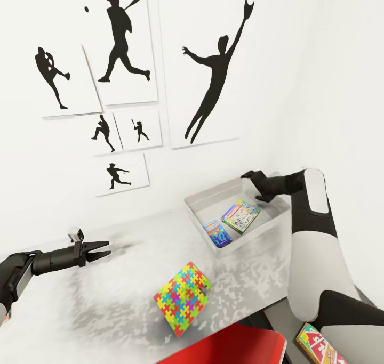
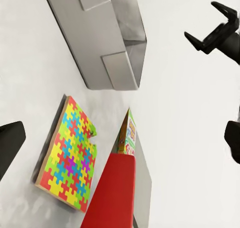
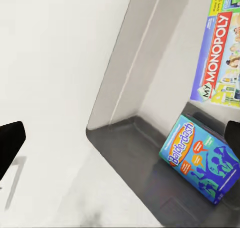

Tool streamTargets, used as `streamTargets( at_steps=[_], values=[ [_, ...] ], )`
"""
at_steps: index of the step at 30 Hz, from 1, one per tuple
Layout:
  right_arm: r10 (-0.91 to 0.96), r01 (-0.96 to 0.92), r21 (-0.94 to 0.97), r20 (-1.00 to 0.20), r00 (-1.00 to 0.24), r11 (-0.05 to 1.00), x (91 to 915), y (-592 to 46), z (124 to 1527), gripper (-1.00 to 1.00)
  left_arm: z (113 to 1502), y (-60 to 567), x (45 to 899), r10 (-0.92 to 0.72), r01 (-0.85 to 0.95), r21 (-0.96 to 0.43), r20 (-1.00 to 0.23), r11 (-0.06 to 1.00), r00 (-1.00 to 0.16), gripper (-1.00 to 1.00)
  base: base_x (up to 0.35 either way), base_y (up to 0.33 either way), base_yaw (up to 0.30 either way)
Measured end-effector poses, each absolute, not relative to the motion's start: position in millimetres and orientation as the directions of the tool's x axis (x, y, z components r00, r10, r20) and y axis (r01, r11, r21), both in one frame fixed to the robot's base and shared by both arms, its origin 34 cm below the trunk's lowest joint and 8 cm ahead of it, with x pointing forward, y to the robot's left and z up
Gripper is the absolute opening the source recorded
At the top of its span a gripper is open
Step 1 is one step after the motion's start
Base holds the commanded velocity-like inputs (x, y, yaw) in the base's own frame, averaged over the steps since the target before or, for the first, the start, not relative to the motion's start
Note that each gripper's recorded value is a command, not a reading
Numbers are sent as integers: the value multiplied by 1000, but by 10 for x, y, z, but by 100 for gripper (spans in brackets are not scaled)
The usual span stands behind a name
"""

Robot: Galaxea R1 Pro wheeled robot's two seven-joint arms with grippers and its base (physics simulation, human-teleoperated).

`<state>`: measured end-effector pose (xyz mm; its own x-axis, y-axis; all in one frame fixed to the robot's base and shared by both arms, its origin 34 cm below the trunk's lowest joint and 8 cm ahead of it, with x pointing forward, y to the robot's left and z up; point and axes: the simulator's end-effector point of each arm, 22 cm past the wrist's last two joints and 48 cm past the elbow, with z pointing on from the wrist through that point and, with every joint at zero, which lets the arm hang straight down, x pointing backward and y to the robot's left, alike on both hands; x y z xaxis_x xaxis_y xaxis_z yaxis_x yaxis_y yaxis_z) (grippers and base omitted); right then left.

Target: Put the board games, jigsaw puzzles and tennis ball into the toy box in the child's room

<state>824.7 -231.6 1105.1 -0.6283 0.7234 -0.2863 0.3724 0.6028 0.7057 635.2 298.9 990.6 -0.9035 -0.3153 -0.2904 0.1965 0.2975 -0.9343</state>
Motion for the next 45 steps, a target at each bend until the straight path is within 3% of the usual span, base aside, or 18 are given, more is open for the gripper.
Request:
streamTargets(
  at_steps=[5, 13, 17, 23, 27, 45],
  values=[
    [699, 288, 756, -296, -651, 588, 7841, -2103, 10962, 100, 9906, 2986, 6351, -315, 197, -934, -290, 297, -904, 100, 0, 0, 0],
    [543, 163, 729, -321, -776, 665, 7066, -1778, 10550, 100, 9905, 2983, 6351, -315, 197, -935, -290, 297, -904, 100, 0, 0, 0],
    [511, 126, 787, -262, -819, 604, 6770, -1590, 10409, 100, 9907, 2987, 6352, -315, 197, -934, -290, 297, -904, 100, 0, 0, 0],
    [503, 88, 899, -157, -850, 428, 6347, -1331, 10344, 100, 9909, 2993, 6354, -317, 197, -934, -291, 297, -903, 100, 0, 0, 0],
    [496, 102, 916, -114, -861, 387, 6163, -1268, 10250, 100, 9907, 2983, 6353, -315, 198, -934, -292, 297, -903, 100, 0, 0, 0],
    [498, 109, 917, -106, -860, 384, 6129, -1272, 10217, 100, 9916, 3032, 6355, -319, 198, -932, -295, 304, -901, 100, 0, 0, 0]
  ],
)
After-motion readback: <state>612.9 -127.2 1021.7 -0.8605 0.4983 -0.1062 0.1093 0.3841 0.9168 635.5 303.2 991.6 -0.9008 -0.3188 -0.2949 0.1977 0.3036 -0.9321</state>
